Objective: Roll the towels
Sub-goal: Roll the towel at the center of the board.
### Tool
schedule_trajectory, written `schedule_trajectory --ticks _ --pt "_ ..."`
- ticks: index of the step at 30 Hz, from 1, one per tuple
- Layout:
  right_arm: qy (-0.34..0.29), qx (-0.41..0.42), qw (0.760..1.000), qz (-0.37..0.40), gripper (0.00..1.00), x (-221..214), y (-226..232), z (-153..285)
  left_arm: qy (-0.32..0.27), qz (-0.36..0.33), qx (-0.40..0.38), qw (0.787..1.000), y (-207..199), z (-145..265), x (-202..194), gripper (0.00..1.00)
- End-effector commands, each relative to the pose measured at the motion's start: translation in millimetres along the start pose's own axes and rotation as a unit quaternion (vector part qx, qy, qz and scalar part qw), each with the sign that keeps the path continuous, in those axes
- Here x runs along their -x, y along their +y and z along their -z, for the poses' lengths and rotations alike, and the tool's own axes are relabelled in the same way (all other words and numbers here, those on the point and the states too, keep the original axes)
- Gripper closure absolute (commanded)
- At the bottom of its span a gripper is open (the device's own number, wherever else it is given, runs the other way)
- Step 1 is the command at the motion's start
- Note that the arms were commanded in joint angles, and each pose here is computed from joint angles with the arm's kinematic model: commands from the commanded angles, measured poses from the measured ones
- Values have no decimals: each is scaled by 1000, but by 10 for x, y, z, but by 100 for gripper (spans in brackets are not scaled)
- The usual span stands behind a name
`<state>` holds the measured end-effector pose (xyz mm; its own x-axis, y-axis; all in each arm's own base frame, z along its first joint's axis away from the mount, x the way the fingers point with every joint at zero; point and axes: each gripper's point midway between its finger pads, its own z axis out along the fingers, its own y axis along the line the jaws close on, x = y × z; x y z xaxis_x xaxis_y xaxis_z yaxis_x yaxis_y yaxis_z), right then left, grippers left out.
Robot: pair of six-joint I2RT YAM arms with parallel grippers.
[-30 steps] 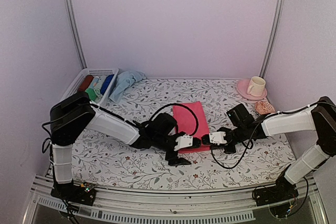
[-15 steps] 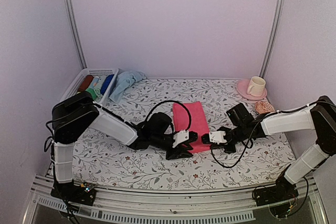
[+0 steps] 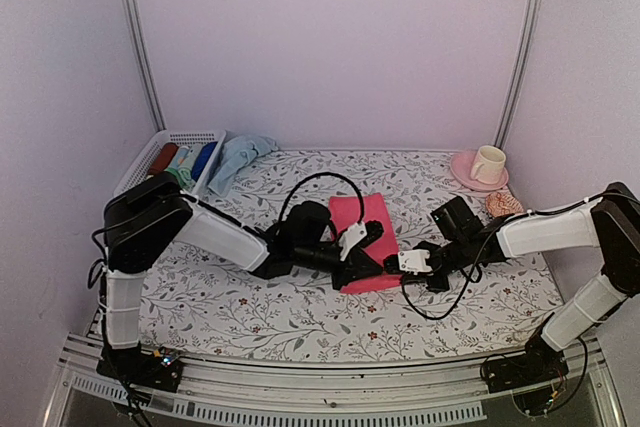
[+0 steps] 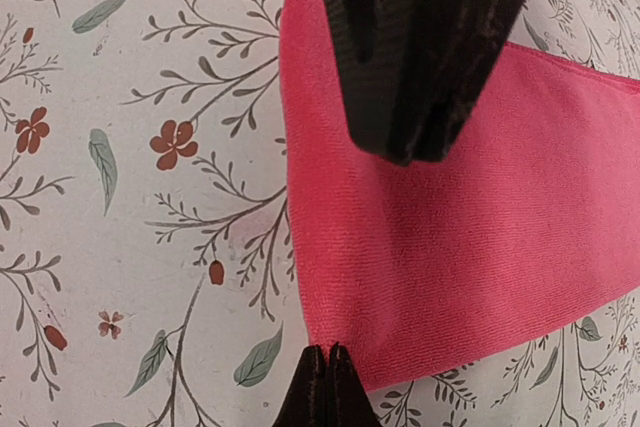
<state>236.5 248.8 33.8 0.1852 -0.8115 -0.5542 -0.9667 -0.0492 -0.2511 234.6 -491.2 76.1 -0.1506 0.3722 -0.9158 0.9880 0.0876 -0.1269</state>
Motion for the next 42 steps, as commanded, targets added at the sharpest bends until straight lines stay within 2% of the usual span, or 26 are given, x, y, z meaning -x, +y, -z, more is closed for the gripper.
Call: schedule_trajectory --ticks 1,9,16,21,22,26,29,33,35,42 --pt "-6 6 1000 -13 98 30 -31 5 -7 45 -9 999 72 -132 -81 100" --pt "-6 8 1000 -13 98 27 -26 -4 35 72 7 997 183 -307 -382 100" --pt "-5 10 1000 -14 98 20 -19 -10 60 73 -1 996 118 -349 -561 100" --pt "-5 15 1000 -14 98 16 3 -13 41 62 14 997 121 -176 -430 100" --pt "-4 16 1000 -14 98 16 7 -12 33 59 21 998 145 -114 -370 97" --pt "-6 31 999 -18 98 35 44 1 3 28 51 998 207 160 -28 69" --pt "-9 45 999 -22 98 81 55 30 2 -23 67 998 166 354 172 58" --pt "-17 69 997 -33 98 146 87 86 19 -80 68 994 64 520 102 49" --pt "-18 74 996 -39 98 166 74 107 34 -97 60 993 7 561 -19 48" --pt "-14 96 993 -70 98 185 39 134 100 -151 59 982 -86 455 -338 43"
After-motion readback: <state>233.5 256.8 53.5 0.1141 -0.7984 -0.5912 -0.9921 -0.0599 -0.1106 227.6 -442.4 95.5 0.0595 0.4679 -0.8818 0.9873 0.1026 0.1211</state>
